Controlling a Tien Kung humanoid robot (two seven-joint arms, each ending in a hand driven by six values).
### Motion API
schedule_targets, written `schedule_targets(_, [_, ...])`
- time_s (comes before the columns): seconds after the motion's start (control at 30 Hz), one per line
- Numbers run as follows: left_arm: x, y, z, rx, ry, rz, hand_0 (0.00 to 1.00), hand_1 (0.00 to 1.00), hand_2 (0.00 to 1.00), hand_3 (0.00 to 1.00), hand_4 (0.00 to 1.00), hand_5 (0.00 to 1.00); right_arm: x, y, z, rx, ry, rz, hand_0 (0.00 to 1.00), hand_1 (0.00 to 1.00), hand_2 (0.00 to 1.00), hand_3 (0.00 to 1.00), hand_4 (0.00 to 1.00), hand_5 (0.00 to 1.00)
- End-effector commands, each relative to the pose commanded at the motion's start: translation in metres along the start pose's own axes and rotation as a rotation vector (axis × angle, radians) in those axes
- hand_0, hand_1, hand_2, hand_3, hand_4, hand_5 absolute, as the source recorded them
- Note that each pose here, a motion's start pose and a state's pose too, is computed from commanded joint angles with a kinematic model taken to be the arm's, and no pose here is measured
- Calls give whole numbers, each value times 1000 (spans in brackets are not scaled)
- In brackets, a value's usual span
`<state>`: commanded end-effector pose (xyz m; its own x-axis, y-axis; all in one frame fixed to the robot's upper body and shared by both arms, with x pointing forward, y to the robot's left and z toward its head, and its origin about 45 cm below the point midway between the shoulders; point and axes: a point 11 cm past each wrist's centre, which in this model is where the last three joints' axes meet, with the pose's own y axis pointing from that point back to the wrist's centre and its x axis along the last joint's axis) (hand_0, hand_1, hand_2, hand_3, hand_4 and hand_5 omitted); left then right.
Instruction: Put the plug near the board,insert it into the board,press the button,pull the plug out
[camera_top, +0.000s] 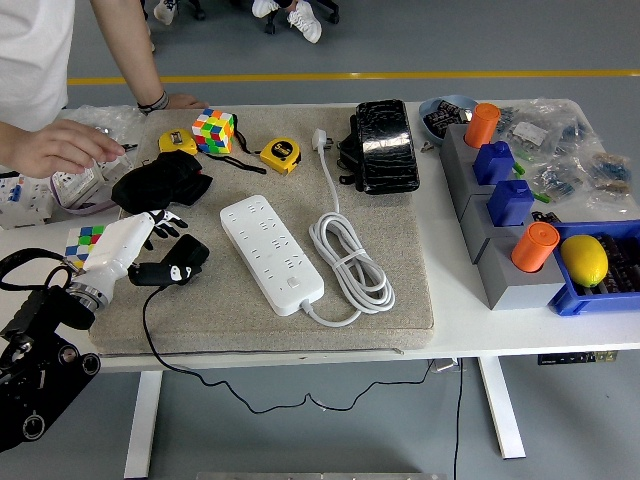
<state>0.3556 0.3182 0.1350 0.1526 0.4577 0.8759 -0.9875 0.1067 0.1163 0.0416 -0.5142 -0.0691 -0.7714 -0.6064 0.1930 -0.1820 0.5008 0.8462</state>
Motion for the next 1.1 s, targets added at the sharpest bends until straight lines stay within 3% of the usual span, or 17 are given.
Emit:
schedule_targets(0.23, [16,0,13,-53,79,71,412,633,642,692,998,404,-1,0,0,0,2,-1,487,542,537,508,827,346])
schedule_targets(0.3, [21,0,16,-68,124,97,384,587,607,677,998,411,-1,0,-1,1,3,-1,487,542,537,507,825,348])
schedule_targets(0.47, [30,2,18,-89,301,177,384,587,607,677,998,411,0,0,-1,0,7,1,487,542,537,507,825,348])
schedule_targets(0.5, [32,3,16,-86,347,192,313,424,509,575,957,256,0,0,-1,0,8,1,487,543,537,508,827,349])
schedule_targets(0.63, [34,5,10,-67,458,232,313,424,509,575,957,256,-1,0,-1,-1,10,0,487,543,537,508,827,349])
schedule_targets(0.7, [34,5,8,-57,473,238,296,380,499,569,909,232,-1,0,-1,-1,11,1,488,543,537,508,827,350])
schedule_targets(1.1, [32,6,5,-39,475,231,299,376,496,569,886,217,-1,0,-2,1,13,2,488,543,537,507,827,353])
